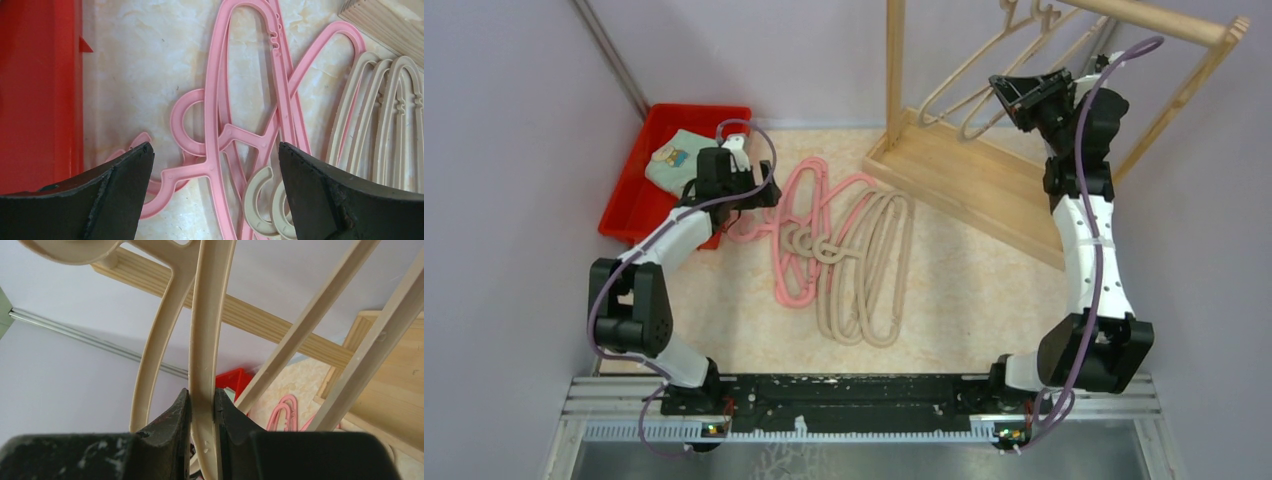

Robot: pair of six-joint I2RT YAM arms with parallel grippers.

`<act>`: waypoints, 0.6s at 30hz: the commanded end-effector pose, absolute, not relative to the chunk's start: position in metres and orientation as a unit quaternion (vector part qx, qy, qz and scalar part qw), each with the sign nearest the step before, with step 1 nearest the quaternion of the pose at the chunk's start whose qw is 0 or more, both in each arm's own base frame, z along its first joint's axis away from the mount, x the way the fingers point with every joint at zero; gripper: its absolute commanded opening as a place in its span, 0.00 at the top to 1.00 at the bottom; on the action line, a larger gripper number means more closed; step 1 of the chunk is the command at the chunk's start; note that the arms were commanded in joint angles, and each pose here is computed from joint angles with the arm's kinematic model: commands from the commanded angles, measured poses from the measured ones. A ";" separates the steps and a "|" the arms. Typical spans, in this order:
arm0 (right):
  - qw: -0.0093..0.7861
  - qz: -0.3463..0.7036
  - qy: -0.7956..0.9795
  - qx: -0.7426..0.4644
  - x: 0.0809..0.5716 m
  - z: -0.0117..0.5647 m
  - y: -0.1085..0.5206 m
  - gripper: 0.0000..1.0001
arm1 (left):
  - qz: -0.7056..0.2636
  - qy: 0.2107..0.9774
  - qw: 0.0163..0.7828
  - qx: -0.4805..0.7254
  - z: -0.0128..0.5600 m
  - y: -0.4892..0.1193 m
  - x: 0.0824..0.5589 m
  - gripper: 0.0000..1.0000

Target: Organize the hangers

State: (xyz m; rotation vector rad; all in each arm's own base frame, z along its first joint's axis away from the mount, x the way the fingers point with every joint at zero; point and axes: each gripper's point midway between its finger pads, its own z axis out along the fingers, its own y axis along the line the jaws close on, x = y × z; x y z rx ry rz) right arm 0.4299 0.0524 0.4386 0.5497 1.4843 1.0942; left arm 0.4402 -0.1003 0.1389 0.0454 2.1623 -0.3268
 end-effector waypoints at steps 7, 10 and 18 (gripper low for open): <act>0.529 0.470 0.672 0.219 0.468 0.425 0.086 1.00 | -0.111 0.859 0.499 0.030 0.181 -0.094 0.445 0.00; 0.509 0.475 0.686 0.212 0.477 0.415 0.109 1.00 | -0.107 0.852 0.511 0.030 0.189 -0.091 0.445 0.00; 0.476 0.490 0.696 0.220 0.489 0.394 0.139 1.00 | -0.096 0.848 0.521 0.036 0.192 -0.087 0.443 0.00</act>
